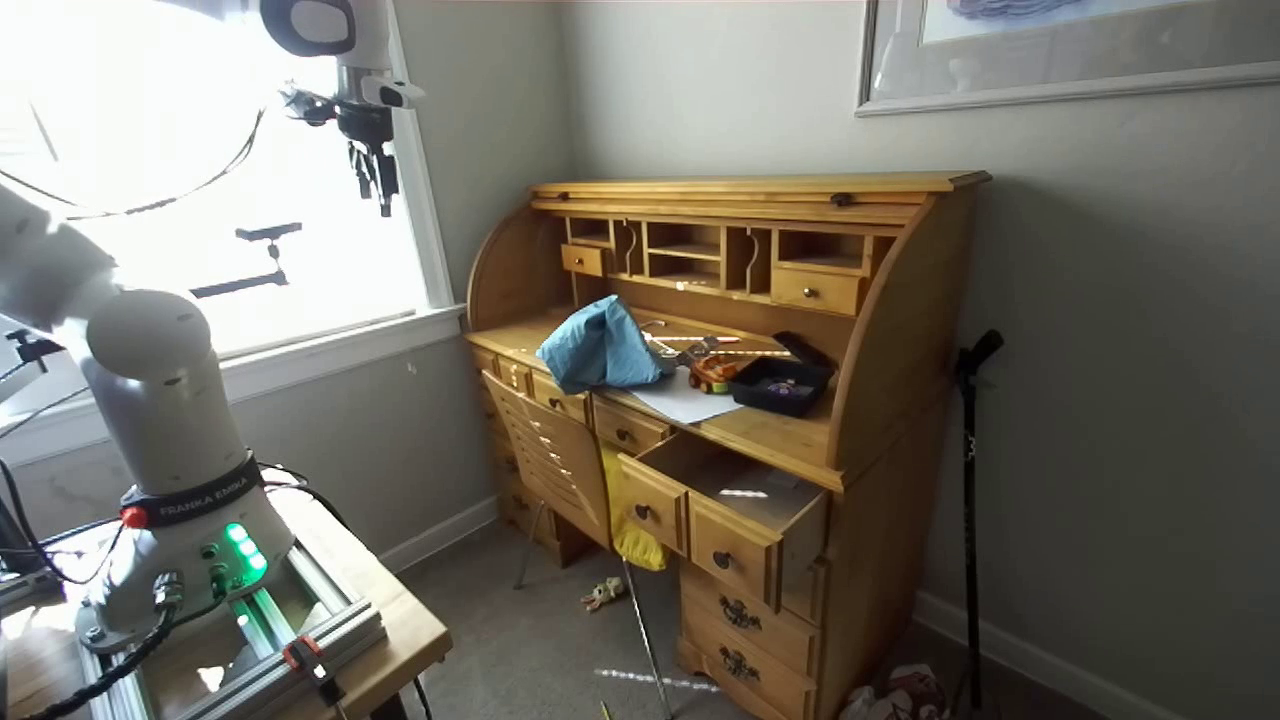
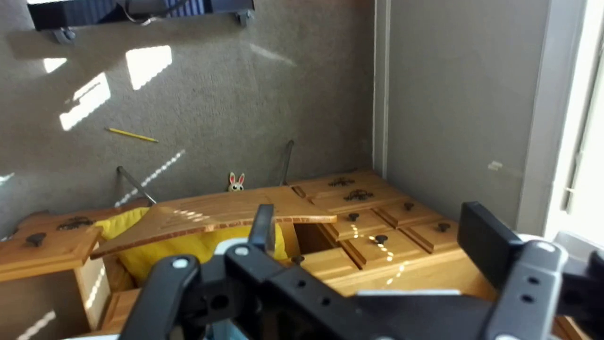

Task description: Use the towel to wipe the drawer

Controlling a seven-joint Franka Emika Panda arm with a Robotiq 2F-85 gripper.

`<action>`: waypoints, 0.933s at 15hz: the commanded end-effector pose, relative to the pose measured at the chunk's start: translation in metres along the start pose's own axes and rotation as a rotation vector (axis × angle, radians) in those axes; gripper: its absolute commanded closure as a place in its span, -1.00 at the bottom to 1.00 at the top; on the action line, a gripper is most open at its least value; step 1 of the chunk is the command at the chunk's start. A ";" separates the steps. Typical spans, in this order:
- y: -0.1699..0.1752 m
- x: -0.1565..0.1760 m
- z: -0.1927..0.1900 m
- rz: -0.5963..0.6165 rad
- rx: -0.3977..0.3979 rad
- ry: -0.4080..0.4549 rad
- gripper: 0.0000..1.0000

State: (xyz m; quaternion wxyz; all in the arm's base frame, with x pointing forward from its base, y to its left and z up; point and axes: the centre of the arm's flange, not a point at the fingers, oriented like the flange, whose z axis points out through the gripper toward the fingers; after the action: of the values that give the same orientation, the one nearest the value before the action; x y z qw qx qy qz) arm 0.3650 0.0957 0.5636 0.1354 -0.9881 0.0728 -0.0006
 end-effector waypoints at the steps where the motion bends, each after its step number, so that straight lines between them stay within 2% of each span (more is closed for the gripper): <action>1: -0.009 0.048 0.017 0.003 -0.017 0.067 -1.00; 3: -0.007 0.073 0.022 0.030 -0.029 0.118 -1.00; 6: -0.004 0.099 0.022 0.062 -0.025 0.118 -1.00; 7: 0.002 0.076 0.029 0.040 -0.008 0.114 -1.00; 10: 0.002 0.091 0.030 0.047 -0.006 0.108 -1.00; 13: 0.001 0.092 0.029 0.048 -0.006 0.109 -1.00; 14: 0.003 0.098 0.034 0.075 -0.031 0.163 -1.00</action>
State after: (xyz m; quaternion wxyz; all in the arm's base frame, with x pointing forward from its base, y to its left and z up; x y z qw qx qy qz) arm 0.4565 0.0890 0.5334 0.1285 -0.9850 0.1036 -0.0509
